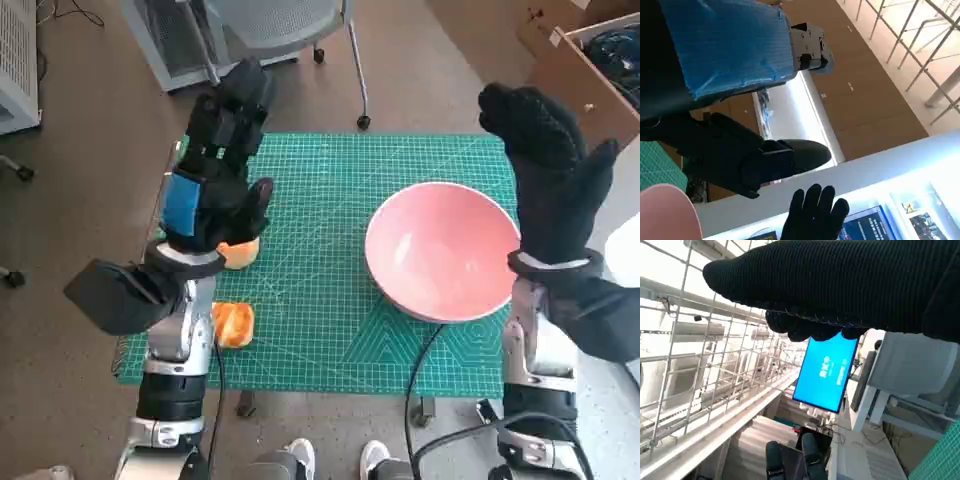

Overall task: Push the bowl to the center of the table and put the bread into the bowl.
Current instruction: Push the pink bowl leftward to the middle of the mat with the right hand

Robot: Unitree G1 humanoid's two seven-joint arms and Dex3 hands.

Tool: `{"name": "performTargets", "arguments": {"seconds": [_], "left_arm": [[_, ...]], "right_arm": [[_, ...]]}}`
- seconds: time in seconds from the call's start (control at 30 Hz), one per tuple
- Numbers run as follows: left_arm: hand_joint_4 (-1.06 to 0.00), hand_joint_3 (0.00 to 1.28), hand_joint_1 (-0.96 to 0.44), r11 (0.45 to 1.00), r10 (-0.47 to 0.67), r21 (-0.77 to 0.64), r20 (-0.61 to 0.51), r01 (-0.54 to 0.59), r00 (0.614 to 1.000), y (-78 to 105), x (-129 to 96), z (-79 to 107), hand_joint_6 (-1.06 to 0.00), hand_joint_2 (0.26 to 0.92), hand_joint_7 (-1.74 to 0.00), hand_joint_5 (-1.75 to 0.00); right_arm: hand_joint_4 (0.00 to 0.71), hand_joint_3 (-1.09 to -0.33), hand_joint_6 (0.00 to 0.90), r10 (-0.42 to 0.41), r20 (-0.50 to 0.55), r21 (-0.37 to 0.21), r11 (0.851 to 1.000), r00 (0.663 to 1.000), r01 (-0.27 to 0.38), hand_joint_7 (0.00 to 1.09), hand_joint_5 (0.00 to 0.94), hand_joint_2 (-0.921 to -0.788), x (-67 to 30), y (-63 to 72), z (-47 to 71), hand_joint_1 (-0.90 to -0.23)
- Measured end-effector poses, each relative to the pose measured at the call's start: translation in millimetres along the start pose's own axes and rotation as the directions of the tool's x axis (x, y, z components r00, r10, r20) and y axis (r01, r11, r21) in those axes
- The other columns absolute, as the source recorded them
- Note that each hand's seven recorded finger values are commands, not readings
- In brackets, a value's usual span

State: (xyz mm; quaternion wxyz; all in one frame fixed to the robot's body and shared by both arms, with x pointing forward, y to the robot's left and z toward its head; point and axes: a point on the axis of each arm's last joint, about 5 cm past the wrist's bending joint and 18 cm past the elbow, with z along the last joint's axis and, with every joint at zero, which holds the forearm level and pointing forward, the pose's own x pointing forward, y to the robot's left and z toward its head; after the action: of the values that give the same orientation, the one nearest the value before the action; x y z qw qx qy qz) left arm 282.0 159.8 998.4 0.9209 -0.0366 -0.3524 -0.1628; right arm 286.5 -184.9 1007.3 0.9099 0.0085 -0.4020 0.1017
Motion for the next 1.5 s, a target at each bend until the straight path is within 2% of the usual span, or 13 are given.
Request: {"name": "performTargets", "arguments": {"seconds": [1.5], "left_arm": [[0.0,0.55,-0.53,0.999,-0.023,-0.023,-0.011,0.023,1.0,1.1,4.7,-2.6,0.0,0.81,-0.45,-0.1]], "right_arm": [[0.233,-0.715,0.1,-0.007,-0.011,-0.004,1.0,1.0,0.007,0.42,0.0,-0.921,0.3,-5.0,-1.5,-0.637]]}}
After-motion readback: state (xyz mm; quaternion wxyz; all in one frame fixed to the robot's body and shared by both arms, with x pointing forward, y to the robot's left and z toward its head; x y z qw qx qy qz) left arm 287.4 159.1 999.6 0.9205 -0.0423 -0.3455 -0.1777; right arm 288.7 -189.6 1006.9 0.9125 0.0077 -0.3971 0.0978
